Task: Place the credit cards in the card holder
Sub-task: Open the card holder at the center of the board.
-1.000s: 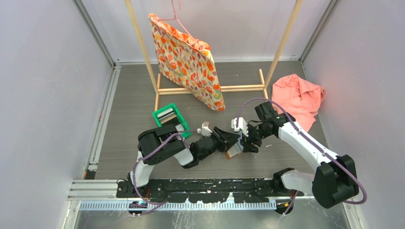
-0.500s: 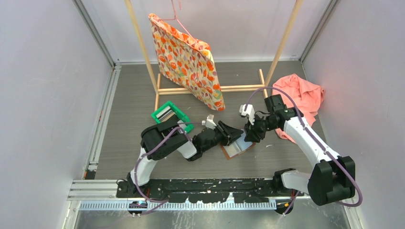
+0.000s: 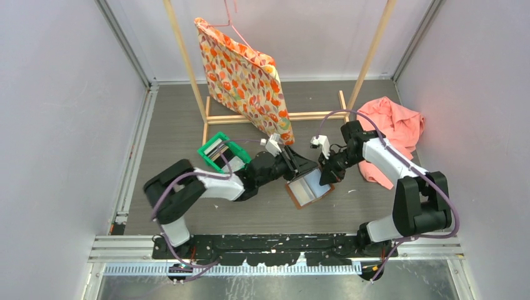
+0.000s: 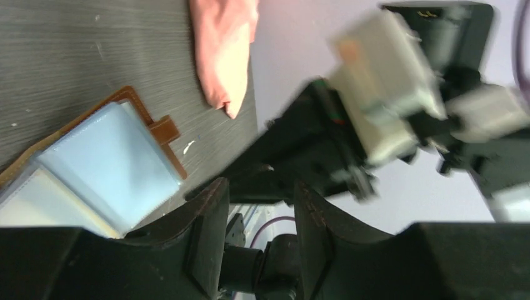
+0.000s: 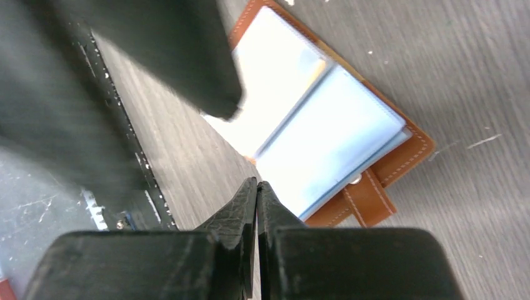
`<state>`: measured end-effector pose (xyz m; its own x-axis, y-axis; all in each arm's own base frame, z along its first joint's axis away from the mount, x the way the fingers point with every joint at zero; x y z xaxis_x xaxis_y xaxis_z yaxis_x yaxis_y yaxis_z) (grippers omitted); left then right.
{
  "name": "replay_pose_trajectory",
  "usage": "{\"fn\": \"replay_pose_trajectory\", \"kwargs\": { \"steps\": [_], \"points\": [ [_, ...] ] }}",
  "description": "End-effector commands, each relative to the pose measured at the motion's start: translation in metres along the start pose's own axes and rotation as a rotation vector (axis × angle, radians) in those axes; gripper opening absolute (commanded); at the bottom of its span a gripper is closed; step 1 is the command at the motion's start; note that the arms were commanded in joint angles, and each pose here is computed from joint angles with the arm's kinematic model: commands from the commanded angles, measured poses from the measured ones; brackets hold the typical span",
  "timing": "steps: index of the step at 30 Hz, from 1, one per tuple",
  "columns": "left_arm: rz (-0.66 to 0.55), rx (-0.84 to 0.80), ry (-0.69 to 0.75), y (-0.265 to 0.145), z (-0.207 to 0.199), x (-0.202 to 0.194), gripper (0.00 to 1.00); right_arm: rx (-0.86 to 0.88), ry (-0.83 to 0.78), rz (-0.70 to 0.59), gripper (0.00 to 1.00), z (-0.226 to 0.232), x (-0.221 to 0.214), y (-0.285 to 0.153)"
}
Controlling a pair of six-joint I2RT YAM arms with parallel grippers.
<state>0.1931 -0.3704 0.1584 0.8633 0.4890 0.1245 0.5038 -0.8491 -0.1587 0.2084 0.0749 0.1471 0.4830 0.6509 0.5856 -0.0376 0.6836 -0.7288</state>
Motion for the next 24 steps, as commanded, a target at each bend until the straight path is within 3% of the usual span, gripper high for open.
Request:
{"fn": "replay_pose_trajectory", "kwargs": {
  "steps": [1, 7, 12, 13, 15, 16, 18, 21, 24],
  "points": [
    [-0.005, 0.097, 0.195, -0.033, -0.008, 0.004, 0.45, -0.108, 0.012, 0.011, 0.07, -0.012, 0.003, -0.002],
    [-0.036, 0.284, 0.527, -0.09, -0.021, 0.005, 0.48, -0.168, 0.09, 0.144, 0.07, -0.036, -0.009, 0.011],
    [-0.118, 0.305, 0.725, -0.14, -0.035, 0.012, 0.52, -0.179, 0.137, 0.174, 0.08, -0.041, -0.01, 0.016],
    [-0.138, 0.287, 0.73, -0.148, -0.036, 0.013, 0.56, -0.184, 0.141, 0.177, 0.09, -0.041, -0.01, 0.016],
    [-0.181, 0.236, 0.724, -0.161, -0.034, 0.016, 0.72, -0.178, 0.144, 0.168, 0.09, -0.039, -0.006, 0.013],
    [-0.197, 0.192, 0.714, -0.166, -0.035, 0.016, 0.84, -0.175, 0.132, 0.139, 0.1, -0.036, 0.0, 0.008],
    [-0.211, 0.121, 0.686, -0.173, -0.03, 0.015, 0.97, -0.13, 0.095, 0.045, 0.14, -0.023, 0.012, 0.001],
    [-0.191, 0.071, 0.62, -0.177, -0.026, 0.012, 1.0, -0.04, 0.082, -0.071, 0.24, -0.006, 0.029, 0.0],
    [-0.134, 0.069, 0.586, -0.173, -0.025, 0.006, 0.99, 0.056, 0.136, -0.061, 0.25, 0.0, 0.04, 0.01]
  ]
}}
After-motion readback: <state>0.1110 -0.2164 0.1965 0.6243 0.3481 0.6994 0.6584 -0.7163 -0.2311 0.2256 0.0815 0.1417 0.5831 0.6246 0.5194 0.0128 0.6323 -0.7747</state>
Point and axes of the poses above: each gripper's point midway between its finger pads, its own y axis out along the fingers, its own z axis along the line the jaws close on, x = y × z, the point moved 9 cm from there along -y, back along the fingers, and after that the axes turned 3 degrees about -y, right-handed, at the moved point
